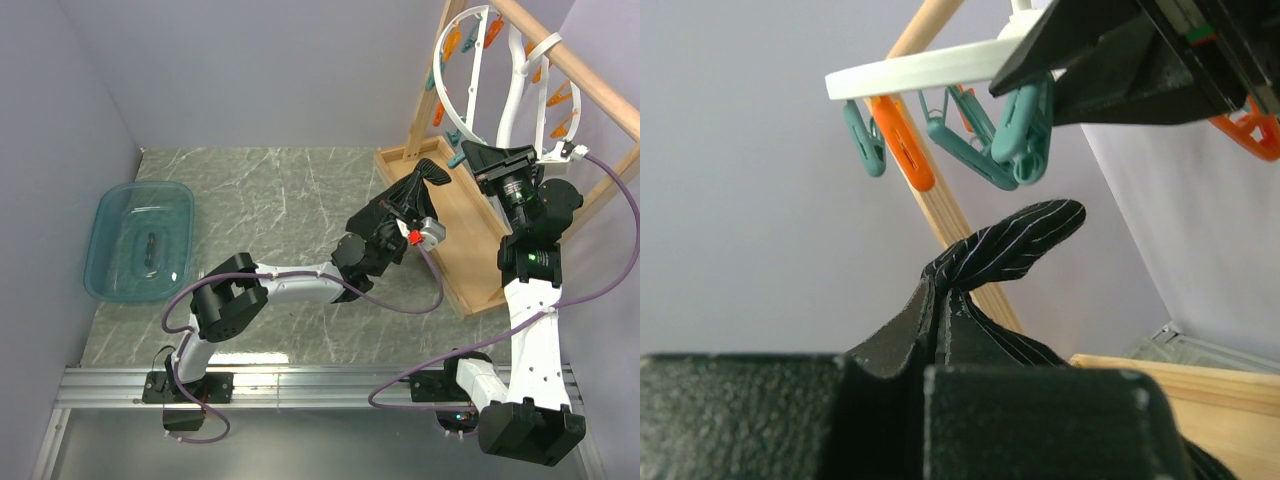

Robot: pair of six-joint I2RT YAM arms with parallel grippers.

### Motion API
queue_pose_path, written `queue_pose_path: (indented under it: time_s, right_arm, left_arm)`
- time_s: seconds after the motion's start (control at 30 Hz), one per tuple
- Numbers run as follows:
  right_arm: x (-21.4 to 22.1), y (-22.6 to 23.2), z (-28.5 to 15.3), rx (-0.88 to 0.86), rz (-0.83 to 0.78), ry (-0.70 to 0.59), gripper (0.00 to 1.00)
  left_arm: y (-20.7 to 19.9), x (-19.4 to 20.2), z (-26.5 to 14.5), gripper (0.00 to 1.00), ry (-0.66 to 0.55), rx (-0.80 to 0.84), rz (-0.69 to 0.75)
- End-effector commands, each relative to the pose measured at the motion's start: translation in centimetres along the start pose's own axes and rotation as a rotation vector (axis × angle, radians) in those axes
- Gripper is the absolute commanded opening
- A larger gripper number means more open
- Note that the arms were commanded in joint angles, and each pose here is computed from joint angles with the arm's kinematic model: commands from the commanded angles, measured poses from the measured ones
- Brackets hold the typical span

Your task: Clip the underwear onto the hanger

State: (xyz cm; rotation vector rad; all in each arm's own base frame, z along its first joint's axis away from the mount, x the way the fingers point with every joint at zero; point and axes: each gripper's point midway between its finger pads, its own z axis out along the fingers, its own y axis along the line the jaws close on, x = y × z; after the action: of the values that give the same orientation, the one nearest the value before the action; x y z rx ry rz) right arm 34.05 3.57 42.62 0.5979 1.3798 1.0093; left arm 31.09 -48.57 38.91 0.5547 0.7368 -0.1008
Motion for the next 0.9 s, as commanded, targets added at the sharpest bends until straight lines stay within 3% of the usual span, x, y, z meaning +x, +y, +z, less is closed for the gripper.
queue_pose_path:
  time_s: [0.0,0.87]
  right_arm:
    - [2.5,-3.0,0.2,0.09,0.136,0.1,0.0]
    - [3.1,-2.2,0.1,0.068,0.186,0.148,0.0]
  left_arm:
    - [11.5,-10.1,-0.5,0.0,-0.352,-0.401,-0.186]
    - [10.0,-9.6,0.8,0.0,-0.353,-0.372,-0.172]
